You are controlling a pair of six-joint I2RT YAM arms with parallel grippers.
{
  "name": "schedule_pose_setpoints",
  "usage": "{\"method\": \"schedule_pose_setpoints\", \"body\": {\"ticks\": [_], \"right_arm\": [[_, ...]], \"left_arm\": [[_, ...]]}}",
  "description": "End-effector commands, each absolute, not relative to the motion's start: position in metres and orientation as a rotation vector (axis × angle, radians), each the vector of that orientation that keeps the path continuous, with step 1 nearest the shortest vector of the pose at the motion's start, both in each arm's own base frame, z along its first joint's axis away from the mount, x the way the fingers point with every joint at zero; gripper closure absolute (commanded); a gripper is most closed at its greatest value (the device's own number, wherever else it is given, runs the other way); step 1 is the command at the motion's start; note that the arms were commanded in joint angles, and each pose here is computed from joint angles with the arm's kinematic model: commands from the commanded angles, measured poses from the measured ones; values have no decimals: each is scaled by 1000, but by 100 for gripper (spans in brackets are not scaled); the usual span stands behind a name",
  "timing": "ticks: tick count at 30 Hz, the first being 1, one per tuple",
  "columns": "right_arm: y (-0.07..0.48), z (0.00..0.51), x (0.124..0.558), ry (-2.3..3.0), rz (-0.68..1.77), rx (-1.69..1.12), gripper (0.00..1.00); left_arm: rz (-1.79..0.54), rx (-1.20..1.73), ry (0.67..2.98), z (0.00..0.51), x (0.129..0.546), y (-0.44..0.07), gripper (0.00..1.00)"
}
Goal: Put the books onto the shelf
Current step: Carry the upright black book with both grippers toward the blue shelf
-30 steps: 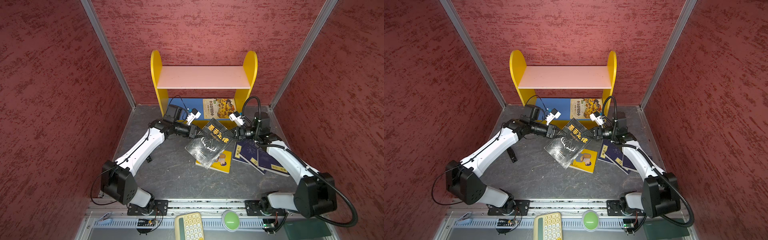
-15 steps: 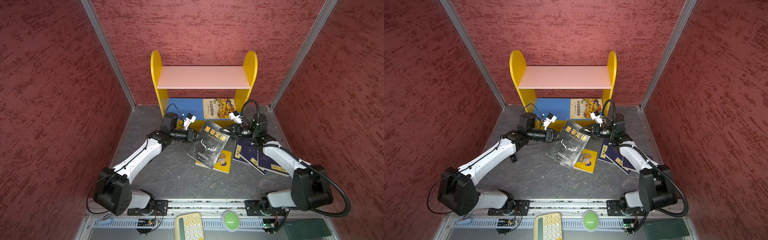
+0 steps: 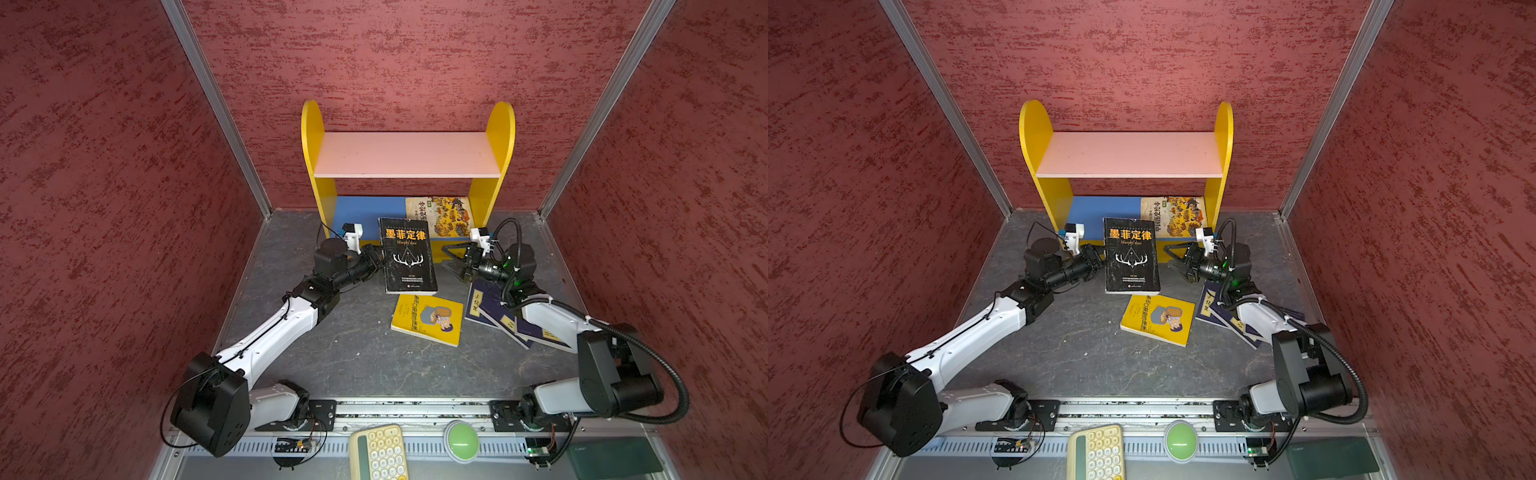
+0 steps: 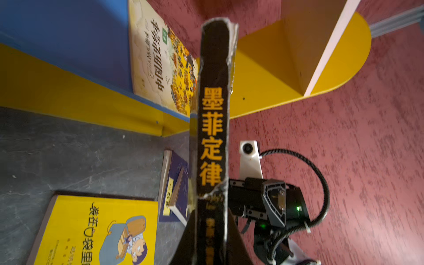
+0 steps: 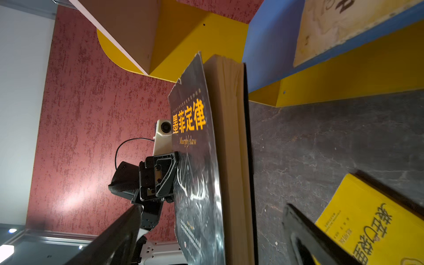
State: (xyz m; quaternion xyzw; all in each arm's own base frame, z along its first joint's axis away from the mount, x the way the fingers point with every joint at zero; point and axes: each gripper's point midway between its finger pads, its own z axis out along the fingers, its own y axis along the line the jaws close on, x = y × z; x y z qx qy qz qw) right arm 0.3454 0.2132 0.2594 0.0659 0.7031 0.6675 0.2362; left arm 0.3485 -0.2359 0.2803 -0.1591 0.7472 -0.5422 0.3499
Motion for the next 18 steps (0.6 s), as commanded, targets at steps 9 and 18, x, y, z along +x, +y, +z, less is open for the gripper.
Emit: {"method": "schedule_pose_setpoints", "body": {"ticks": [9, 18], "right_arm": [[218, 270, 350, 1851, 1924, 319, 7], [242, 272, 353, 1861, 1991, 312, 15]], "left_arm": [[-1346, -692, 1376, 344, 404, -216, 100], [-1352, -739, 1313, 355, 423, -230, 100]]}}
